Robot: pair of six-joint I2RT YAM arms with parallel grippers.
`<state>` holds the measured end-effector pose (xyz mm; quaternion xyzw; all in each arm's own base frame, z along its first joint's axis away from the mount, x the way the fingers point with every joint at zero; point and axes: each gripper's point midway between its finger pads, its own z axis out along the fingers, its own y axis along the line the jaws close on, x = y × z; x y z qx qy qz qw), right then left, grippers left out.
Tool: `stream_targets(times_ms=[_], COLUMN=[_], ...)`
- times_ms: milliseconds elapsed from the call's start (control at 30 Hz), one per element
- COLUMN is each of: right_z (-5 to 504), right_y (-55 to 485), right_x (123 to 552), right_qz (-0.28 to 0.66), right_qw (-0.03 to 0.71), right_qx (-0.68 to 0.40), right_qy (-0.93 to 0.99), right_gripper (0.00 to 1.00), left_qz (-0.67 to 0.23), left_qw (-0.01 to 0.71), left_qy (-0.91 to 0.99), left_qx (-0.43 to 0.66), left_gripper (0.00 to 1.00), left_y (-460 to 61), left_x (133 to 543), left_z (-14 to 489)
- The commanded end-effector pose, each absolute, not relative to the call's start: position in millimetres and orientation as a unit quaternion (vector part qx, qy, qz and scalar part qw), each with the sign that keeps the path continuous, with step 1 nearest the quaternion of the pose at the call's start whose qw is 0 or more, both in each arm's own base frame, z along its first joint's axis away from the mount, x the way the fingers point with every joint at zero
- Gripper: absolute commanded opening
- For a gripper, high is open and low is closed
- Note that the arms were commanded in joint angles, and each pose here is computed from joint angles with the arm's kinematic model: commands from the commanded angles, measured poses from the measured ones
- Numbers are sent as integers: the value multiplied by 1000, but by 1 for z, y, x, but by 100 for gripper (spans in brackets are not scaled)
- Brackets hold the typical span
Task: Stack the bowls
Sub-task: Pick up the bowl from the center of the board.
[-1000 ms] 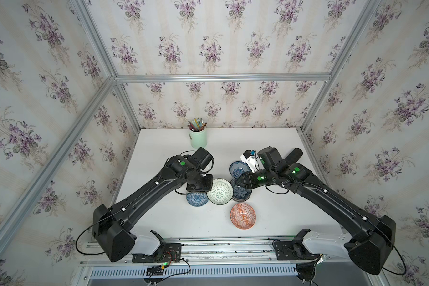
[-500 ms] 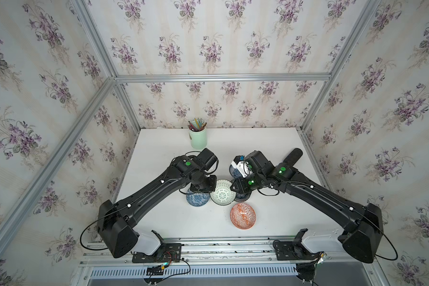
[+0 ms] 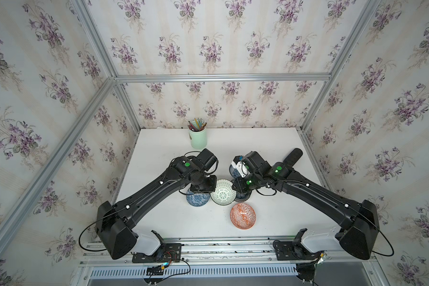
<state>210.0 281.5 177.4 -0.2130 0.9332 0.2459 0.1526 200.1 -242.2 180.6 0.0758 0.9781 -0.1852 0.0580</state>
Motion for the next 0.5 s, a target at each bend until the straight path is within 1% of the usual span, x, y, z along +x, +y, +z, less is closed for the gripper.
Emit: stream_targets(times_ms=[0,300,467], right_z=[176,171,169], right_y=[281,282,284], right_x=[211,211,208], right_qz=[237,229,230], right_qw=[152,147,145], right_qx=[-207,-209,-210], right_qy=[937,939,939], right_gripper=[21,13,5], left_qz=[-196,-198,-206], left_qw=[62,62,63], left_qy=[976,975,974], left_qx=[76,75,76], left_gripper=[0,0,0], left_y=[-247,-248,-251], left_x=[202,201,202], left_z=[182,181,180])
